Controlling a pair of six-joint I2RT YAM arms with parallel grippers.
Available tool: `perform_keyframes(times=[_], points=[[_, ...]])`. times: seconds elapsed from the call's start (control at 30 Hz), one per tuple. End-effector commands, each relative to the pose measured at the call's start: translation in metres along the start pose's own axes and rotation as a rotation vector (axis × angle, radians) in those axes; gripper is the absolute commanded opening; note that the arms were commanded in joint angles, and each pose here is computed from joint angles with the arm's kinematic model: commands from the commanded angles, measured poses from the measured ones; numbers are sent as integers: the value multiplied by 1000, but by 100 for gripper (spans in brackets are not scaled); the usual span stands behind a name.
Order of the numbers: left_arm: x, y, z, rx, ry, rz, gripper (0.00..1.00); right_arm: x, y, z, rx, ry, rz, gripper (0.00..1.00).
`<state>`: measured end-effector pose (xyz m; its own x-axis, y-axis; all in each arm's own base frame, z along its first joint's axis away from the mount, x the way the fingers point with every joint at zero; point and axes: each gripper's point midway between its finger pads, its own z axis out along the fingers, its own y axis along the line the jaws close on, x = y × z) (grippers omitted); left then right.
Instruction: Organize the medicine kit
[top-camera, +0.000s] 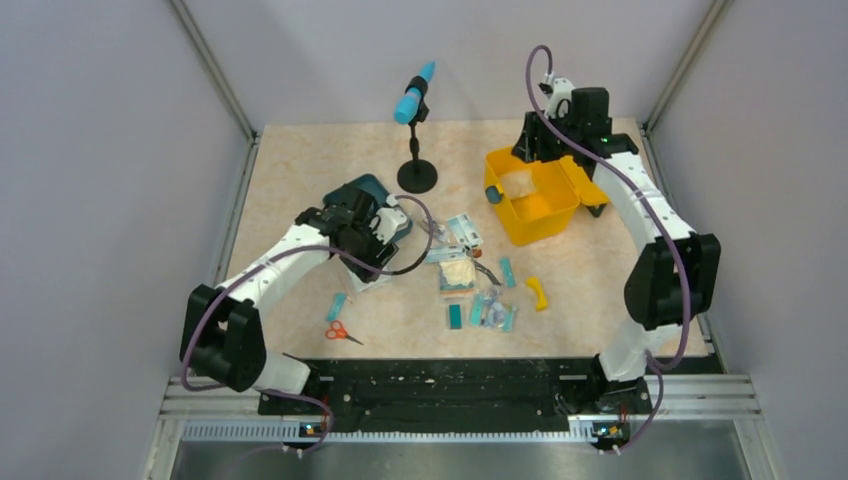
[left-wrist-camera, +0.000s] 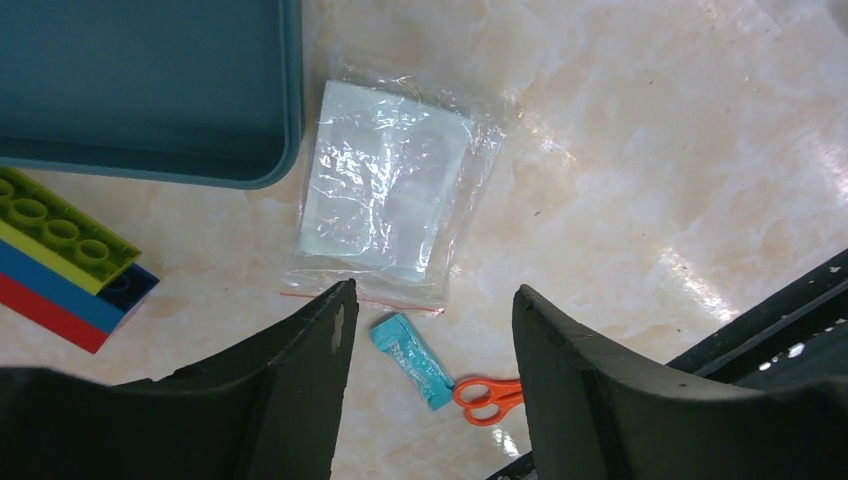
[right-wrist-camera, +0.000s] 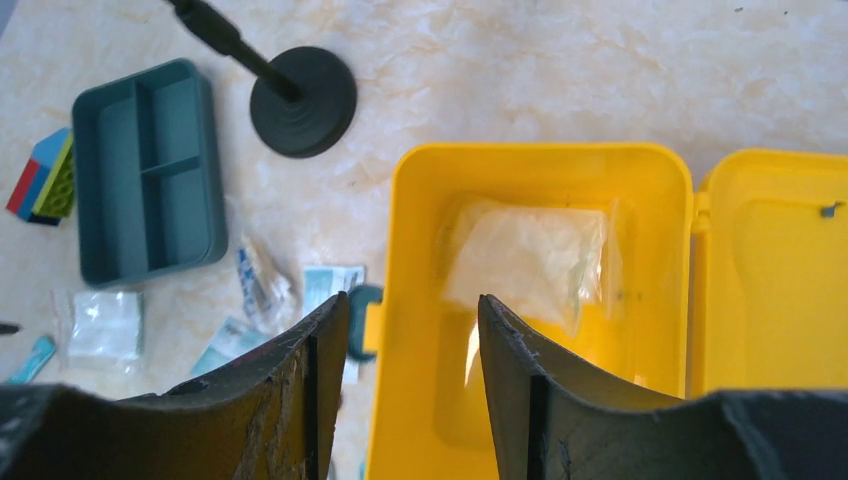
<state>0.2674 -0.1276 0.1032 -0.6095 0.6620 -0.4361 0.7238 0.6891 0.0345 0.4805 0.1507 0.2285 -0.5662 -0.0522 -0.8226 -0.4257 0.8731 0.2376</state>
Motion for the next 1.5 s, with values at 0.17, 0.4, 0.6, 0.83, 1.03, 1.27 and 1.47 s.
perform_keyframes(times=[0.17,0.4,0.6,0.83,1.03,1.27,1.47], points=[[17,15,47,-23,72,102,59,14,30,-61,-41,-40,-50,51],[17,29,72,-68,93,122,62,28,30,-75,-17,-35,-63,51],[24,19,85,-7,112,156,49,29,30,-77,-11,-32,-62,51],[34,-5,82,128,143,173,9,26,29,-75,-16,-30,-92,51],[5,-19,42,188,31,177,0,35,33,-73,-49,-2,-95,51],[-62,-47,-29,320,-222,192,0,40,79,-82,-339,-44,-216,50],[-98,-71,-58,513,-302,187,0,36,137,-96,-592,-176,-508,47]])
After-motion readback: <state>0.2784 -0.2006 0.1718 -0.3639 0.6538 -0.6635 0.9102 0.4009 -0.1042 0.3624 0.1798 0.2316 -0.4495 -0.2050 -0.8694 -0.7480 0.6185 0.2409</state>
